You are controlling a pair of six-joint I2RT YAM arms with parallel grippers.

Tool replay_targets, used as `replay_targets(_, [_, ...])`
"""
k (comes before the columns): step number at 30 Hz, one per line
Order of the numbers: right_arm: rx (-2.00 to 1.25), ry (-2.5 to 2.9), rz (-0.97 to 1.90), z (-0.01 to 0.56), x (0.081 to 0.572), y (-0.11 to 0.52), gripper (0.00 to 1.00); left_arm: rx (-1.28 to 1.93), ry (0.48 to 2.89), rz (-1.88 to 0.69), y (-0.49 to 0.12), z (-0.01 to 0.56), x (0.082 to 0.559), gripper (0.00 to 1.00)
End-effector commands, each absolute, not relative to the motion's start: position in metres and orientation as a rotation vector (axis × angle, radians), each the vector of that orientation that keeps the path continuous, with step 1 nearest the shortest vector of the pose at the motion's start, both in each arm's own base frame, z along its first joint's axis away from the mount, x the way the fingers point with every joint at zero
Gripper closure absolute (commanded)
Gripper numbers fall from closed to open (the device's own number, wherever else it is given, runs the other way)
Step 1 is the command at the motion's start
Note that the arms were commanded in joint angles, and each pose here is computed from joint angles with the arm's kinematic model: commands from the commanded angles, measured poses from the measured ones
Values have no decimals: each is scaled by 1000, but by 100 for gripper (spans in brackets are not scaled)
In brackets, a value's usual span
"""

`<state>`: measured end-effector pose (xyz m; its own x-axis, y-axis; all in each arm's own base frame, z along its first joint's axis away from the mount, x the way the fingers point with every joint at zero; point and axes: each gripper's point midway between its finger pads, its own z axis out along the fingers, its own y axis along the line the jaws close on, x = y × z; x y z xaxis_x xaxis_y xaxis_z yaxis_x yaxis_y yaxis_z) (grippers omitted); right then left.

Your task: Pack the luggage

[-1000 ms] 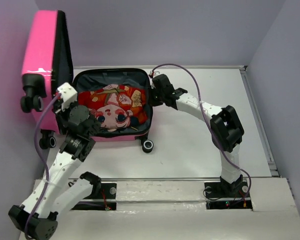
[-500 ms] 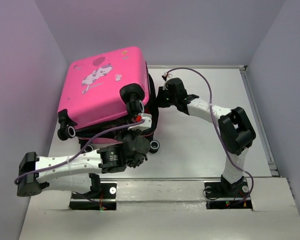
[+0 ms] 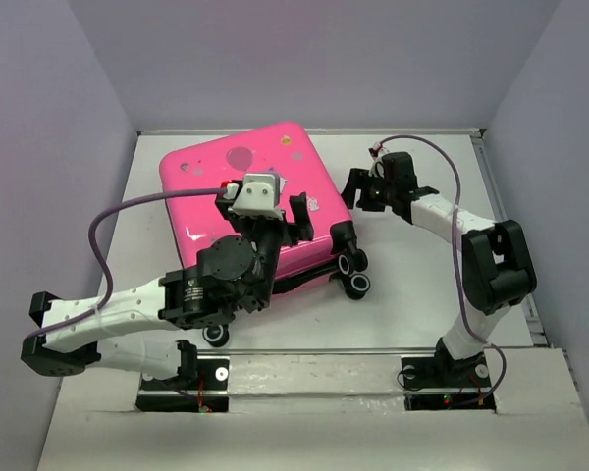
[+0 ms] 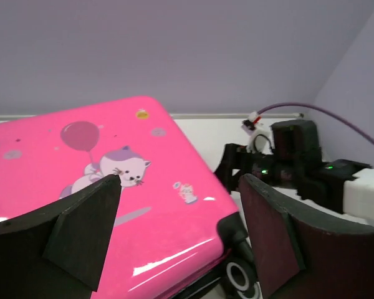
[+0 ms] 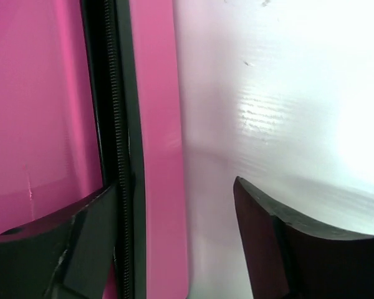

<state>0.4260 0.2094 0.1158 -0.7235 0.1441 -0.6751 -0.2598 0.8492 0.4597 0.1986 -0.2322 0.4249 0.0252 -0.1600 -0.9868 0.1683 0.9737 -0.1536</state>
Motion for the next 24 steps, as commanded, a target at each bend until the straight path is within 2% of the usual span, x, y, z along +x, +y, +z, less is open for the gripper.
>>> replay_targets(1, [-89,2224,638,160,436,193,22,-84,1465,-509,-257,488,200,11])
replay_targets(3, [-106,2156,602,195,437,187,22,-53,1482,-441,-256,487,223,11])
replay_targets(5, [-100,2103,571,226,434,180,22,-47,1479,-496,-255,493,240,11])
replay_targets(6, [-98,2080,564,239,431,177,22,-106,1465,-456,-232,495,269,11])
replay_targets(7, [-98,2055,562,251,427,175,24,-129,1459,-457,-223,496,282,11])
replay_targets(8, [-102,2007,584,274,412,173,30,-138,1457,-484,-219,496,294,11])
replay_targets(9, [-107,1985,605,283,404,173,39,-159,1455,-464,-209,495,308,11])
replay_targets(10, [-143,1963,643,293,391,186,65,-232,1429,-408,-176,503,333,11])
replay_targets(12, [-203,1922,659,305,360,201,93,-204,1489,-439,-178,490,365,11])
replay_targets(13, [-296,1920,705,304,335,230,93,-259,1466,-396,-146,501,386,11])
replay_targets(15, [-408,1908,759,301,297,255,93,-214,1558,-413,-146,476,424,11])
replay_targets(17, [-583,1958,845,271,242,292,93,-233,1622,-381,-121,463,464,12])
replay_targets(20, [-681,2020,836,236,189,304,93,-278,1694,-311,-79,441,511,11])
replay_targets(24, [-738,2130,848,194,150,302,93,-326,1787,-302,-35,398,560,11])
